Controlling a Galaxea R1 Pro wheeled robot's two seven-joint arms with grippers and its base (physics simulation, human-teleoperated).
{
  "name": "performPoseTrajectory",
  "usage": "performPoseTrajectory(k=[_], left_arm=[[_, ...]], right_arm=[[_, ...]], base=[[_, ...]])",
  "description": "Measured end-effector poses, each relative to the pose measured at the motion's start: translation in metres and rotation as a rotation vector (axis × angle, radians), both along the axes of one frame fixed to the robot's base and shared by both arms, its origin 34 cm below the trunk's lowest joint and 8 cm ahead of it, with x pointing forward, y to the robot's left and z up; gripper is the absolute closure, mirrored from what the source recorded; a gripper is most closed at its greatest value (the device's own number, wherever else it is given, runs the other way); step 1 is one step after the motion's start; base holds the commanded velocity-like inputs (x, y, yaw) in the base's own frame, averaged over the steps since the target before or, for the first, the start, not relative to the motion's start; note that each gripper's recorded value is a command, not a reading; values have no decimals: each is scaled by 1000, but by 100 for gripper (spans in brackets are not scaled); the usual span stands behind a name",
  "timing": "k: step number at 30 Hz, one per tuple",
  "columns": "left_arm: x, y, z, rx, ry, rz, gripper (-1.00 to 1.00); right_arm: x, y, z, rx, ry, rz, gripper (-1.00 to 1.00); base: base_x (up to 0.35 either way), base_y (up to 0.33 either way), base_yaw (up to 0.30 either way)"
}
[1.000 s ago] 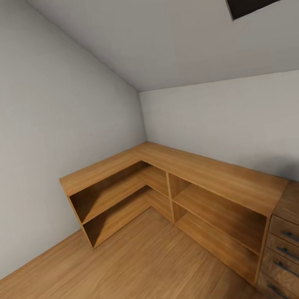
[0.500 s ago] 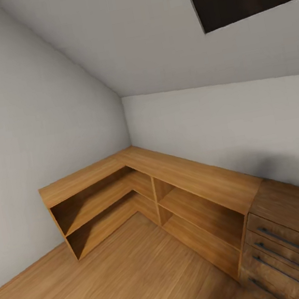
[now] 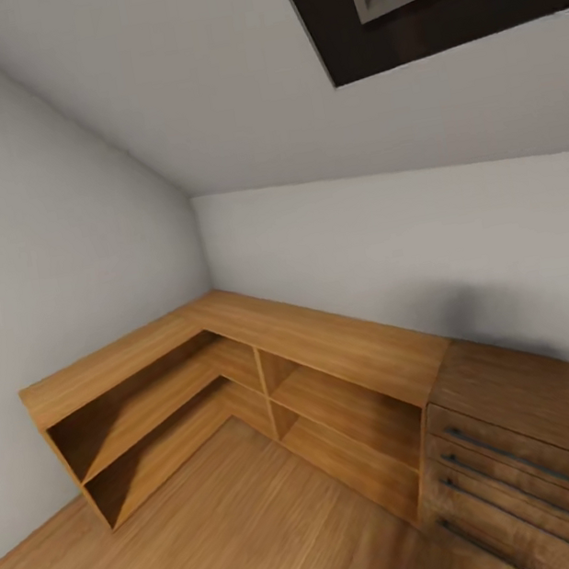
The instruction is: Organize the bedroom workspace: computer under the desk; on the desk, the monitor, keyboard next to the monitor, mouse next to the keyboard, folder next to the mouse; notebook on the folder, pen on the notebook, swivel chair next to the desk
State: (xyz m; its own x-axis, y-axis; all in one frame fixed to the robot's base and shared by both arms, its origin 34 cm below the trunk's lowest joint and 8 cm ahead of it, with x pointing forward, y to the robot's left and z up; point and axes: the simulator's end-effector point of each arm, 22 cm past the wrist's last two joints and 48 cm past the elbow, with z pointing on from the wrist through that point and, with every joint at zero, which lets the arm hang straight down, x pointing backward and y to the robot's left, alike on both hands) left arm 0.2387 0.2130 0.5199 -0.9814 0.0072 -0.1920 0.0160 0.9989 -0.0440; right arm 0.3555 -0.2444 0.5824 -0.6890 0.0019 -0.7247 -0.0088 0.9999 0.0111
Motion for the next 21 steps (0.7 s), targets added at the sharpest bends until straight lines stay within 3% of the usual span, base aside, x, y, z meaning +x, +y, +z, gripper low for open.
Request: performPoseTrajectory(k=[5,8,14,21], left_arm=[[42,11,19,11,-200,13,-100],[55,13,29,12,-266,19,-100],[65,17,40,11,-316,58,-100],[90,43,56,44,-452,65,-100]], right_arm=[[3,1,9,1,-13,0,-100],[6,0,17,0,-35,-1,-100],[13,-4,31,-6,-86,0,-100],[16,-13,34,-22,-100,23,-100]], base=[[0,0,-271],[0,0,-270],[0,0,-153],[-7,6,-174]])
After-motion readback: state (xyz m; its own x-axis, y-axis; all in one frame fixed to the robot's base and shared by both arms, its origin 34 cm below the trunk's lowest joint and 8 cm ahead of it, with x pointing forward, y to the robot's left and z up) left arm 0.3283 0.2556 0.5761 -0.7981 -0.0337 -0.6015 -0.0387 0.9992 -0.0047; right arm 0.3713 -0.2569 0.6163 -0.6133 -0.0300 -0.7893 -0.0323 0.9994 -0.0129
